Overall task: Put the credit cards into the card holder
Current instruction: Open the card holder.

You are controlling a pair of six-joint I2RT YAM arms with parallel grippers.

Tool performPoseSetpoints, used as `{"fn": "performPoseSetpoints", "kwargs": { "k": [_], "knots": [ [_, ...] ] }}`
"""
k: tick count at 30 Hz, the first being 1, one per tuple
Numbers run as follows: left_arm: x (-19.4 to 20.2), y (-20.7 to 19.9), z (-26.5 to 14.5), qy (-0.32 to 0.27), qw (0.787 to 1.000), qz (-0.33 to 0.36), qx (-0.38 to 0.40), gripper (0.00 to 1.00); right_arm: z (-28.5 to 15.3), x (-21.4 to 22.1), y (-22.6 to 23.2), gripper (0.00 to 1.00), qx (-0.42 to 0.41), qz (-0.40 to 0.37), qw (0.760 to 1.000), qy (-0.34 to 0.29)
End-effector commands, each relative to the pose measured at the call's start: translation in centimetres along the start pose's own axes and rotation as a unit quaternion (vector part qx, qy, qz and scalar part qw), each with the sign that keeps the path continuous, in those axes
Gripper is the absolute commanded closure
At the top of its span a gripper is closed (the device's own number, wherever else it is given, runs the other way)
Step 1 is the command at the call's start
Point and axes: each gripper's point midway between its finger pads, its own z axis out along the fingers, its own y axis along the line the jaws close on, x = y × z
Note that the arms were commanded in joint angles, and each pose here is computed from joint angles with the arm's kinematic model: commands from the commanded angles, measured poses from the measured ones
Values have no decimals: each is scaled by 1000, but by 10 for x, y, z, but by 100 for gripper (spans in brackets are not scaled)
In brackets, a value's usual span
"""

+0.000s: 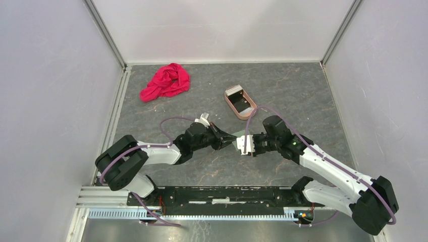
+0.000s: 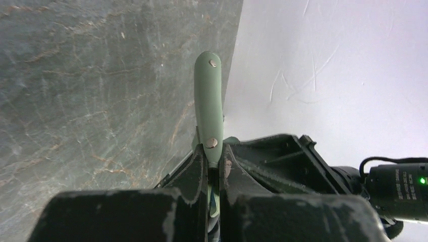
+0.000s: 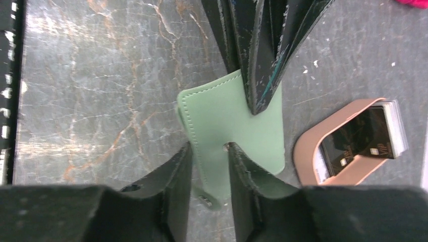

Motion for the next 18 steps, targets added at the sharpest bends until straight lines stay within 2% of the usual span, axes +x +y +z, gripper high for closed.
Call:
{"fn": "performPoseSetpoints", "kwargs": {
  "k": [1,3,6,9,18],
  "knots": [
    [7,-10,-7,16,999,-16,23,98,-10,-18,-21,71,36,-17,999,-20],
    [8,-10,-7,17,1000,-13,23,98,-10,-17,-21,77,38,-14,999,-20],
    [8,-9,-6,19,1000,-11,22,98,-11,-17,-23,77,43,-10,999,-21],
    [9,-9,-6,21,999,-11,22,97,-12,-21,-23,57,39,-7,999,-29],
    [12,-22,-8,32,997,-44,55,98,-6,-14,-21,39,40,-4,999,-25]
  ]
}}
